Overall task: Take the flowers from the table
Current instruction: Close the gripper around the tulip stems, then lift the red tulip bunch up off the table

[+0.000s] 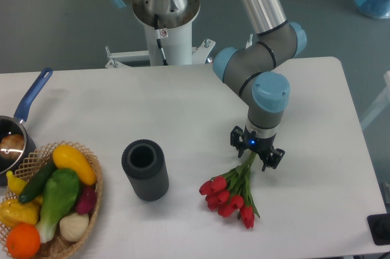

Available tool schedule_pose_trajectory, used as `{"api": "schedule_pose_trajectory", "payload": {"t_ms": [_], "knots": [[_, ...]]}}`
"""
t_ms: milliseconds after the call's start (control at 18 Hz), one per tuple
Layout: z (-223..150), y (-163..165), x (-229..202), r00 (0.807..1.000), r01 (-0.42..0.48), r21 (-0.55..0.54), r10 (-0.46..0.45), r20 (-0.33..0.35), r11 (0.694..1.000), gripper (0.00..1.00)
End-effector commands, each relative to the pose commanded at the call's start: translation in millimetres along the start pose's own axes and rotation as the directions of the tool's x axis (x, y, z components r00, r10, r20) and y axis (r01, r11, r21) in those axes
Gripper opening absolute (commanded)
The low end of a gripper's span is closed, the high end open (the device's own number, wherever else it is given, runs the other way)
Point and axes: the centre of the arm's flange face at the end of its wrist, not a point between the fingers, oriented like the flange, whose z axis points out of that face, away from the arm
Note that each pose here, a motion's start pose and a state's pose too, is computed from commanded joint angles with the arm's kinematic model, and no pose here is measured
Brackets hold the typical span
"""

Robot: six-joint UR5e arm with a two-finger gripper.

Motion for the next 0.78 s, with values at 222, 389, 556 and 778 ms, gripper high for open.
{"api": "schedule_pose_trajectory", "payload": {"t_ms": [222,389,556,778], "knots": [[-2.1,-0.7,-1.1,1.0,-0.002,0.003,0.002,0.004,1.0,0.29],[-3.8,0.1,-1.6,1.0,-0.001,0.002,0.001,0.006,1.0,0.24],[-3.9,-0.3,-0.3,1.0,0.0,0.0,0.0,0.003,1.0,0.14],[-5.6,0.1,-1.6,1.0,0.001,0.001,-0.001,0.008,1.0,0.1]]}}
